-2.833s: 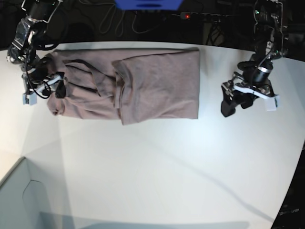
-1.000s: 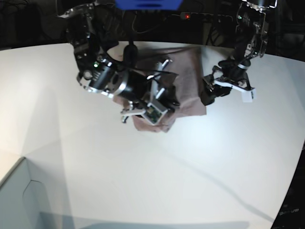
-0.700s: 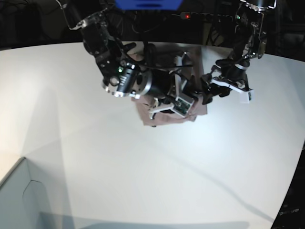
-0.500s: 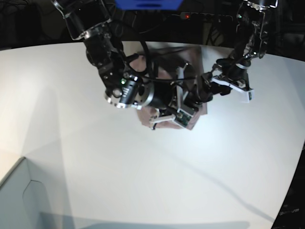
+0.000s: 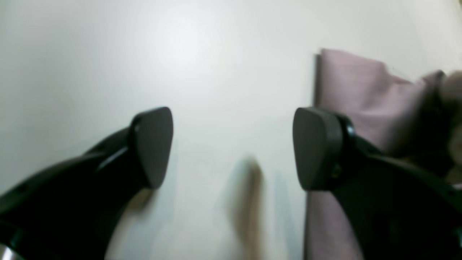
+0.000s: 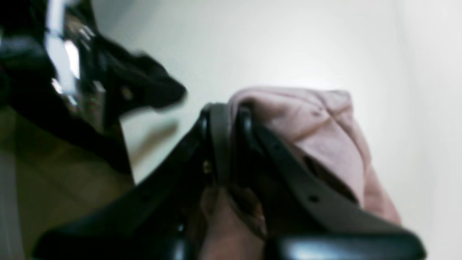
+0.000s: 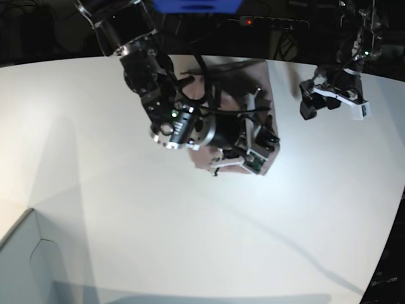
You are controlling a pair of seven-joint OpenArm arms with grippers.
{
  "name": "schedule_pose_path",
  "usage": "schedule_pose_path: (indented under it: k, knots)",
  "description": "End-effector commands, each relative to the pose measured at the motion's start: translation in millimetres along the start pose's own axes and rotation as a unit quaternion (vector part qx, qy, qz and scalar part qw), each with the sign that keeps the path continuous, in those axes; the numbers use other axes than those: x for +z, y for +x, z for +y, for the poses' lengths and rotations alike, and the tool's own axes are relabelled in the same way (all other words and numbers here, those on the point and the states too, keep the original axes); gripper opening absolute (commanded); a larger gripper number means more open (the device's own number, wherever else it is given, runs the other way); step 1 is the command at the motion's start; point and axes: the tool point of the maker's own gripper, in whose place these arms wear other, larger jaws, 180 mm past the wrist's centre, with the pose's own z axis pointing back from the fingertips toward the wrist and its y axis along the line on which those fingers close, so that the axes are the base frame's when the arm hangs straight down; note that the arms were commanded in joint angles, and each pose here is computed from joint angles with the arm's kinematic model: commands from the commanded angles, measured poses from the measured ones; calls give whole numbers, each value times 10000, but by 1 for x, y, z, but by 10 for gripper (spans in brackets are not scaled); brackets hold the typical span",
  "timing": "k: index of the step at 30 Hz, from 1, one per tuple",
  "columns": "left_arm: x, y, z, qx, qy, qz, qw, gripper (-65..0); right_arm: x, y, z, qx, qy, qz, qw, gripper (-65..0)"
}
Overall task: Layout the t-shirt on the table in an organized manner, then fold the t-shirt properly
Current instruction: 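Grasp the strip end with the right gripper and fold it over, then press and flatten the folded bundle with the right gripper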
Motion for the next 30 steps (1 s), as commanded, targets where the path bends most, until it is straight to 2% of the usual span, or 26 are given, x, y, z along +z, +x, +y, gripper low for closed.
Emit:
schedule_pose_path:
  k: [1,9,12,14,18,20,24,26,30]
  knots:
    - [3,12,0,-66,-41,-171,9998,-147,-2,25,-4,44,7,-355,9994,-650]
    - [3,11,1,-92,-23,-155,9998,-147,-20,19,-8,-61,139,-157,9998,-647]
    - [3,11,2,-114,-17,-154,9998,-147,-28,19,14,182,422,-47,9989,-552]
    - [3,11,2,-114,-17,-154,9998,-147,-32,18,30,357,626,19,9974,-465]
    - [4,15,6,-186,11,-154,9997,-147,-29,29,32,450,607,-133,9971,-307]
    - [8,12,11,-216,51,-98,9997,-147,-18,36,26,528,475,-265,9971,-286]
    - [12,19,20,-169,167,-198,9995,-147,13,48,-11,337,-162,-617,9974,-288]
    - [15,29,29,-97,286,-347,9989,-147,34,39,-35,223,-553,-613,9963,-287]
    - [21,34,36,-75,375,-435,9983,-146,63,10,-51,81,-934,-443,9946,-287]
